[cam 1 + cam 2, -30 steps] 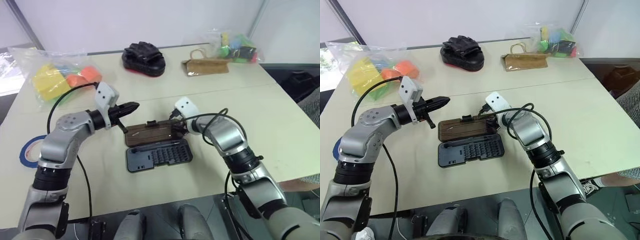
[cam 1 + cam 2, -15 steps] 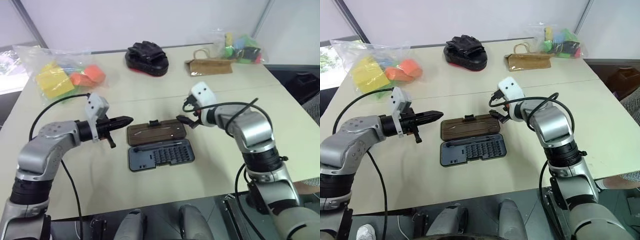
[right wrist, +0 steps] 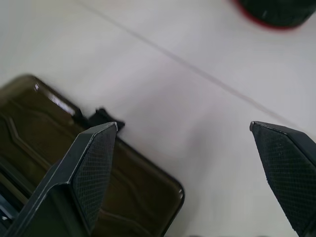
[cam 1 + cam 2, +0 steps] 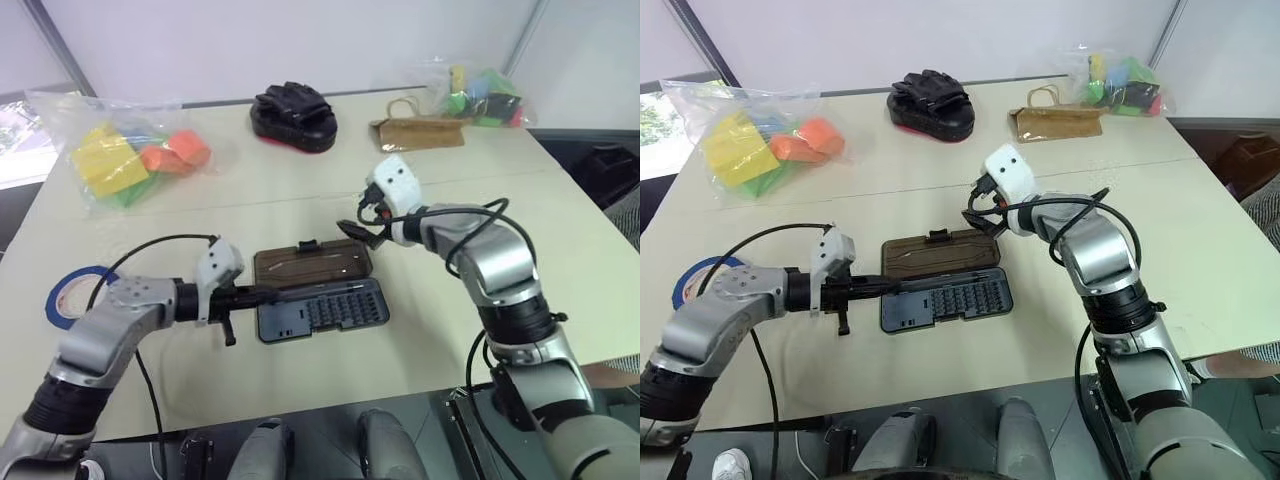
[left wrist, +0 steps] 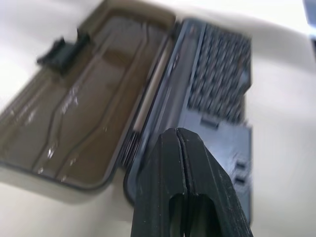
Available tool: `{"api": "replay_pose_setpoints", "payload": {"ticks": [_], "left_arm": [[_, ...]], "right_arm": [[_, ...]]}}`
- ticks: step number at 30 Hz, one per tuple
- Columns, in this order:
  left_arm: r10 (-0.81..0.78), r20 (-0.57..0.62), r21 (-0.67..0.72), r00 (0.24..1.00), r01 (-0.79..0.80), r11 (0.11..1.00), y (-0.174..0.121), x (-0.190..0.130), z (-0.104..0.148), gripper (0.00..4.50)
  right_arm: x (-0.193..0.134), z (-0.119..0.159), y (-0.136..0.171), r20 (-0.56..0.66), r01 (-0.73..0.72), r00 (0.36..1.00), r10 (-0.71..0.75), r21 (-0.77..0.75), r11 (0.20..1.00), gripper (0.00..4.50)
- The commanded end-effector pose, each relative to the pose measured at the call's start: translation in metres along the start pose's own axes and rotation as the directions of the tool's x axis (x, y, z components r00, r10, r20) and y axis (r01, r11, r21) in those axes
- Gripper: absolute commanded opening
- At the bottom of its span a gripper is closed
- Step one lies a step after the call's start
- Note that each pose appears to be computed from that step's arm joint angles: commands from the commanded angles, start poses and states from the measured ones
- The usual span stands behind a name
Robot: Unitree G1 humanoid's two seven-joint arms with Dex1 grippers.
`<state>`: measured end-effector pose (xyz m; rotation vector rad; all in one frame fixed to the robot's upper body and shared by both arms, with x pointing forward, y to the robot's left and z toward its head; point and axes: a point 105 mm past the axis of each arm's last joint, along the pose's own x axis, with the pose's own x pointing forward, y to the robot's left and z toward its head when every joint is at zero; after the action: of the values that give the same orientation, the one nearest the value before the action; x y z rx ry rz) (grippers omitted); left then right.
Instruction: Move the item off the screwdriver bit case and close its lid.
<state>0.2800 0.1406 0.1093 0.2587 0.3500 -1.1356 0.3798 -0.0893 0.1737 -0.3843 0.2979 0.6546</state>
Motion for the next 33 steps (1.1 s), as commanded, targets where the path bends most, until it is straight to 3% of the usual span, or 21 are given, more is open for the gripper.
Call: {"api": "replay_pose_setpoints", "payload": {"ticks": [1,9,14,21,28,33], "left_arm": [[0.004,-0.007,0.033,1.0,-0.003,0.999,0.003,0.005,-0.009,0.0],[-0.033,-0.022,0.031,0.999,0.034,0.999,-0.004,0.017,-0.025,0.0],[-0.038,0.006,0.04,0.999,0.038,0.998,-0.005,0.013,-0.018,0.0],[-0.071,0.047,0.032,0.996,0.069,0.997,-0.012,0.007,0.0,0.0],[-0.063,-0.014,0.052,0.998,0.064,0.997,-0.013,0.01,-0.015,0.0],[-0.06,-0.012,0.055,0.998,0.061,0.997,-0.014,0.011,-0.017,0.0]], "right_arm": [[0.004,0.015,-0.004,0.014,0.023,1.0,-0.022,-0.095,0.995,4.47],[0.021,0.01,-0.006,-0.052,-0.077,0.997,0.065,-0.295,0.952,4.47],[0.03,-0.005,-0.002,-0.115,-0.153,0.986,0.12,-0.353,0.923,4.47],[0.035,-0.011,0.003,-0.131,-0.205,0.977,0.169,-0.352,0.913,4.47],[0.04,-0.013,0.007,-0.152,-0.248,0.966,0.208,-0.337,0.908,4.47],[0.049,-0.012,0.001,-0.149,-0.247,0.964,0.219,-0.201,0.948,4.47]]}}
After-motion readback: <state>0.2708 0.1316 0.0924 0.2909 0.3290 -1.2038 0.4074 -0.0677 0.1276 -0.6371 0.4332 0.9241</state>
